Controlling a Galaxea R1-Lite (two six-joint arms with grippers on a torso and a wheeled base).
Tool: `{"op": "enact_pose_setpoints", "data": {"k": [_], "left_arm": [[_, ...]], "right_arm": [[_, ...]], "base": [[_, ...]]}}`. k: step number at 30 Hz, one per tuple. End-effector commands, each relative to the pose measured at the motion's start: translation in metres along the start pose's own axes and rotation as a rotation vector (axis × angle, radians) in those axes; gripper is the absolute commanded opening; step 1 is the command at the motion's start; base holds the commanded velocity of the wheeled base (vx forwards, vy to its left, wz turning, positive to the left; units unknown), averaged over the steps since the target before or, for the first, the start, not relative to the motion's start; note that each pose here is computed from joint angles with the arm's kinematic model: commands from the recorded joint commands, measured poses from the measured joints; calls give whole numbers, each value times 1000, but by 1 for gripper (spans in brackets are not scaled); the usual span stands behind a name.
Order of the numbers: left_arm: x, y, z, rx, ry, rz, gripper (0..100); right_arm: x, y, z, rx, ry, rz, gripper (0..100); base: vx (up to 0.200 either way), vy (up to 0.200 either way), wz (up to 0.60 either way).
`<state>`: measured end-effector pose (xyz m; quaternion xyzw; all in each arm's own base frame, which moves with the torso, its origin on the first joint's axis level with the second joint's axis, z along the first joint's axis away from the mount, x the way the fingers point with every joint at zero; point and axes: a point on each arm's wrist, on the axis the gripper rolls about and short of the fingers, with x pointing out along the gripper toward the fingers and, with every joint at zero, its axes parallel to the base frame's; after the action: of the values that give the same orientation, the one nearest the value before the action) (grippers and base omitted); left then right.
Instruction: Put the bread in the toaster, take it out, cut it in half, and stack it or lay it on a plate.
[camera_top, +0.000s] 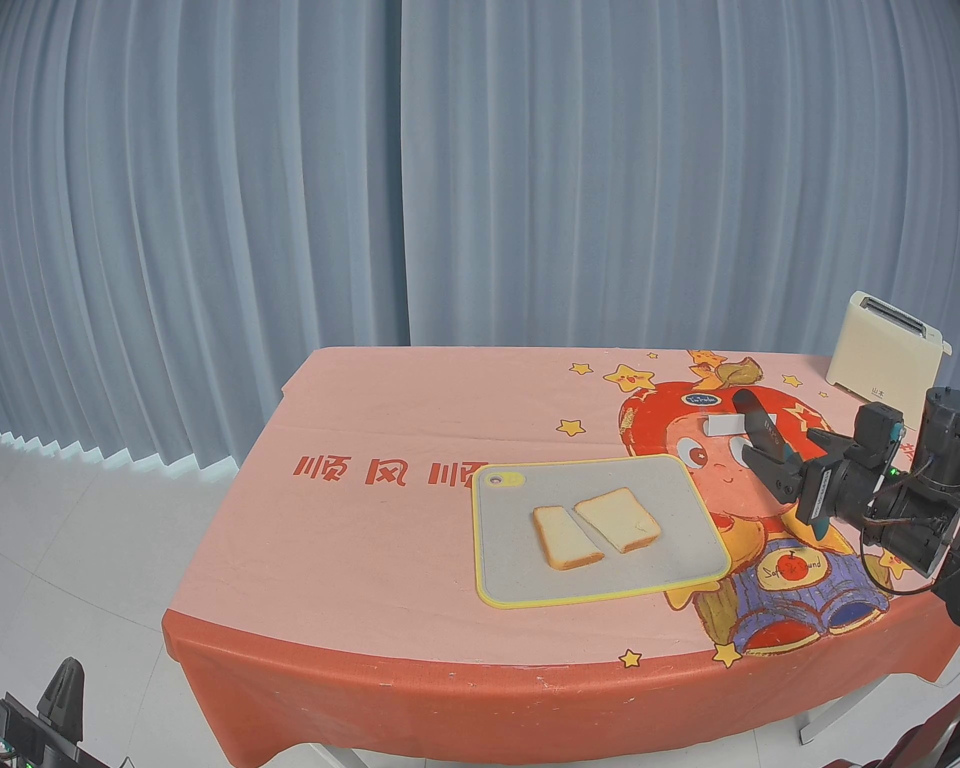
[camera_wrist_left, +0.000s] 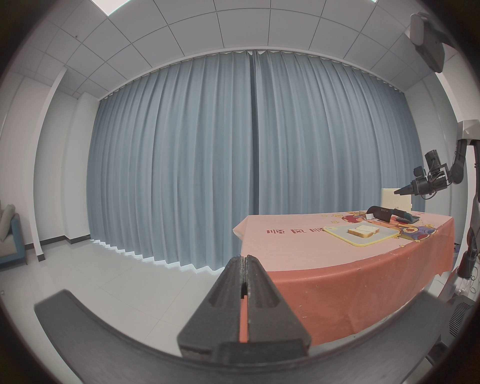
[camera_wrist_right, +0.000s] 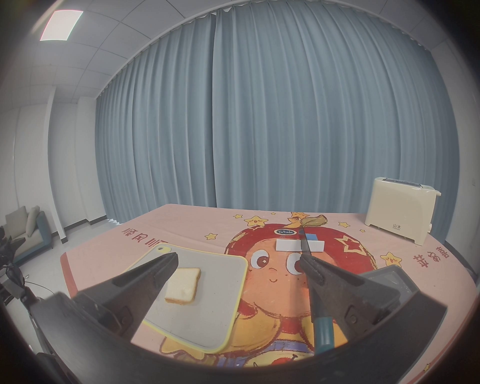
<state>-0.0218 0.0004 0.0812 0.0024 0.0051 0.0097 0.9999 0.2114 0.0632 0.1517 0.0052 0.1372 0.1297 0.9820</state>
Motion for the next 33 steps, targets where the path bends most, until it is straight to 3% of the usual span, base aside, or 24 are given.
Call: {"op": "enact_pose_setpoints", "data": {"k": [1, 5, 12, 15, 16, 23, 30, 33], "left_arm": [[1, 0, -5, 0, 19, 0, 0], [1, 0, -5, 0, 19, 0, 0], [1, 0, -5, 0, 19, 2, 0], [1, 0, -5, 0, 19, 4, 0], [1, 0, -5, -1, 19, 5, 0], [2, 0, -5, 0, 20, 5, 0], [2, 0, -5, 0, 20, 4, 0], [1, 0, -5, 0, 19, 4, 0]], "right_arm": [[-2, 6, 1, -4, -5, 24, 100], [-1, 9, -1, -5, 0, 38, 100], [6, 21, -25, -29, 110, 84, 100], [7, 22, -27, -33, 121, 90, 100], [9, 27, -36, -45, 158, 109, 100], [8, 33, -40, -59, 176, 80, 100], [8, 40, -48, -76, 208, 101, 100], [23, 43, -55, -93, 246, 51, 100]], "base": [[0, 0, 0], [0, 0, 0], [0, 0, 0], [0, 0, 0], [0, 0, 0], [0, 0, 0], [0, 0, 0], [0, 0, 0]]}}
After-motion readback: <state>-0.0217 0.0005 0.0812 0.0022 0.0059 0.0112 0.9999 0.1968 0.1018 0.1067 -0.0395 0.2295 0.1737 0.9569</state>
